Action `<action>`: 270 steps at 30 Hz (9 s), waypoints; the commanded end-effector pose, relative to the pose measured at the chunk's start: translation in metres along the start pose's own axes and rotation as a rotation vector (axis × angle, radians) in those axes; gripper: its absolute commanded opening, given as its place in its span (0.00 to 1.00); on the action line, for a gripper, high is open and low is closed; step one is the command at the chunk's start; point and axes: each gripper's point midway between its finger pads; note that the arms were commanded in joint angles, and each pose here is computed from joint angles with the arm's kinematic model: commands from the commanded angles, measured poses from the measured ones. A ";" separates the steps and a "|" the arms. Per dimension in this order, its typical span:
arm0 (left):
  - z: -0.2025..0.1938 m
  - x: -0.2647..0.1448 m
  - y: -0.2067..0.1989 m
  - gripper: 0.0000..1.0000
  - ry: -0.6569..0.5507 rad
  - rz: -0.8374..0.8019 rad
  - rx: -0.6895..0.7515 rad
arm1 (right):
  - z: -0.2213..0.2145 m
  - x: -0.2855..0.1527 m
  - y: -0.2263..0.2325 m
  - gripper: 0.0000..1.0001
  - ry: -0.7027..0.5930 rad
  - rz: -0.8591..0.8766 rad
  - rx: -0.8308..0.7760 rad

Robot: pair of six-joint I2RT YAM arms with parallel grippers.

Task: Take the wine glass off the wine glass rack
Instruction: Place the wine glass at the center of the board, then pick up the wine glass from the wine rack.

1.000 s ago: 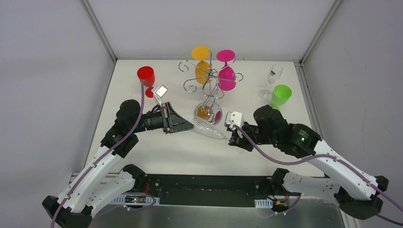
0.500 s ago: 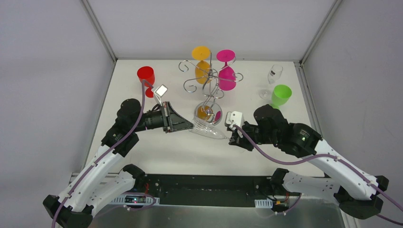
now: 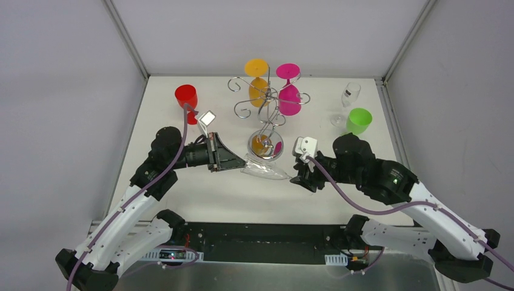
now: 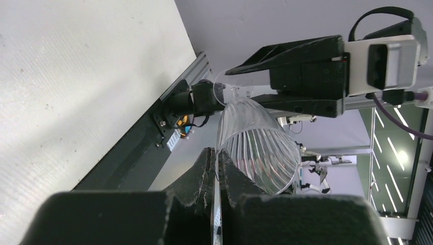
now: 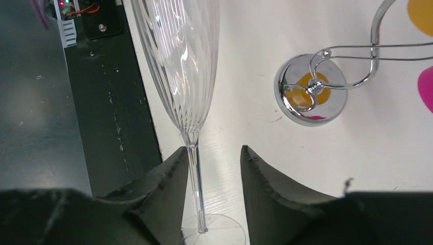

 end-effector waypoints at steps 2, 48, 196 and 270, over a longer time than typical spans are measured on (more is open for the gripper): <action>-0.008 -0.005 0.001 0.00 0.034 0.011 0.045 | 0.026 -0.016 -0.004 0.48 -0.128 -0.044 -0.012; 0.123 -0.159 0.129 0.00 -0.170 1.218 0.269 | -0.010 -0.042 -0.060 0.60 -0.160 -0.458 0.277; 0.082 -0.086 0.092 0.49 0.018 0.706 0.295 | 0.175 -0.015 -0.296 0.59 -0.539 -0.322 1.241; 0.071 -0.096 0.098 0.52 0.046 0.747 0.323 | 0.167 0.011 -0.326 0.52 -0.633 -0.297 1.354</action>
Point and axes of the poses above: each gripper's point midway between its finger pads, its own x axis out along the fingers, its own y axis along the line the jaws close on, z = x × y, and after that the axes turned 7 degrees about x, right-handed
